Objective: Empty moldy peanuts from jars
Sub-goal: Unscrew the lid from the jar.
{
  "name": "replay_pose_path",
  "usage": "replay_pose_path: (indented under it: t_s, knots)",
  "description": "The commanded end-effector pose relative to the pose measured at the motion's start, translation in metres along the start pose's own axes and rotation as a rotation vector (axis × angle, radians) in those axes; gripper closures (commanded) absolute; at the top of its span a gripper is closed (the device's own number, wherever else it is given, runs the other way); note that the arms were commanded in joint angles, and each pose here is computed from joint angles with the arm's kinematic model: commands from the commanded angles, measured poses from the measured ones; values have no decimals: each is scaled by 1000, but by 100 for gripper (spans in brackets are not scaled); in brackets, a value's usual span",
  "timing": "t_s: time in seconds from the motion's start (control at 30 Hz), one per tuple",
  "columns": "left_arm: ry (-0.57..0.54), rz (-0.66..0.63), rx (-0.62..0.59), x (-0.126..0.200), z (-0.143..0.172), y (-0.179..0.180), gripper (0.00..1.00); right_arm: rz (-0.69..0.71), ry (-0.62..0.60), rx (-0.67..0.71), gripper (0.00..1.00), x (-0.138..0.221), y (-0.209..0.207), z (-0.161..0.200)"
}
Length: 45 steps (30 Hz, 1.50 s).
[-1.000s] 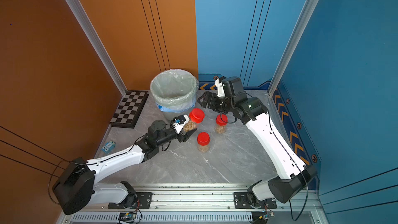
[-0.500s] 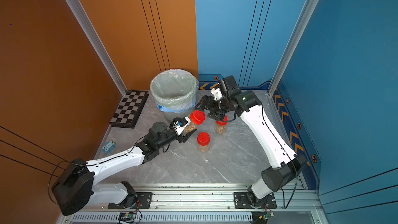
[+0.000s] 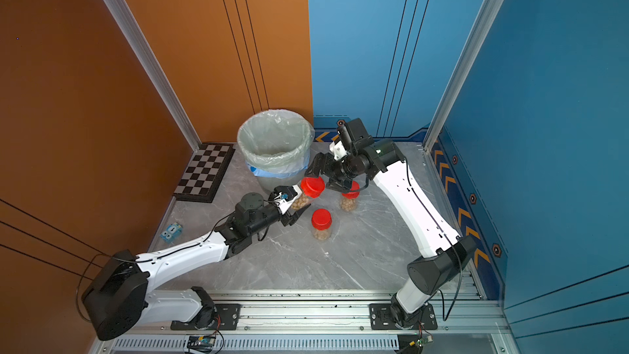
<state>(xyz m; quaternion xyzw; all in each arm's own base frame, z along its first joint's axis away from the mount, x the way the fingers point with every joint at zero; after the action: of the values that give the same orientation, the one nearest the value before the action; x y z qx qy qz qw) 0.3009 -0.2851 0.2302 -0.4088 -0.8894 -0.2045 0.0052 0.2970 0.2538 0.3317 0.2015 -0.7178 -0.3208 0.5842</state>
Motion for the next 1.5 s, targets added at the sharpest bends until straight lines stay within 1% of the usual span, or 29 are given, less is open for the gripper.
replay_pose_path:
  t_s: [0.0, 0.3, 0.47, 0.77, 0.87, 1.03, 1.07, 1.1, 1.17, 1.23, 1.3, 1.47]
  knots:
    - [-17, -11, -19, 4, -4, -1, 41, 29, -1, 6, 16, 1, 0, 1]
    - [-11, -17, -29, 2, -4, 0, 41, 91, 17, 37, 16, -6, -3, 6]
    - [-7, -25, -30, 2, -3, 2, 41, 107, 8, 50, 21, -5, -5, 5]
    - [-7, -28, -30, 1, -4, 3, 41, 148, 34, 86, 22, -14, -10, 9]
    - [-3, -33, -29, 1, -2, 4, 41, 148, 18, 94, 28, -11, -9, 5]
    - [-1, -33, -29, 1, -2, 3, 41, 147, 26, 103, 31, -8, -10, 7]
    - [0, -34, -28, 1, -1, 4, 41, 144, 30, 105, 33, -9, -10, 6]
    - [-3, -36, -29, 1, -3, 4, 41, 137, 34, 114, 37, -8, -9, 6]
    - [-9, -31, -19, 2, -4, 4, 42, 98, 68, 167, 40, -9, -3, 9]
    - [-23, -10, 10, 4, -6, 3, 42, 86, 92, 251, 42, -10, 1, 12]
    - [-32, 2, 29, 5, -7, 3, 42, 85, 105, 326, 42, -9, 1, 14]
    - [-41, 23, 46, 11, -5, 2, 42, 88, 74, 487, 44, -3, 3, 10]
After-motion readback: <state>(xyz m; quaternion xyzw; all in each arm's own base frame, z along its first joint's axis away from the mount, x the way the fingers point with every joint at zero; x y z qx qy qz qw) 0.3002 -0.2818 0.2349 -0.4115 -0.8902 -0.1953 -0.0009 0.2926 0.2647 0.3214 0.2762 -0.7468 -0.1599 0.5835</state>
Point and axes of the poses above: each gripper's point midway between its finger pads, its own x axis back along the fingers, its own y axis along the line the jaws close on, z = x × y, the point moved 1 cm from there along x, back along the fingers, and after that the axes turned 4 degrees about -x, right-handed, at the moved point
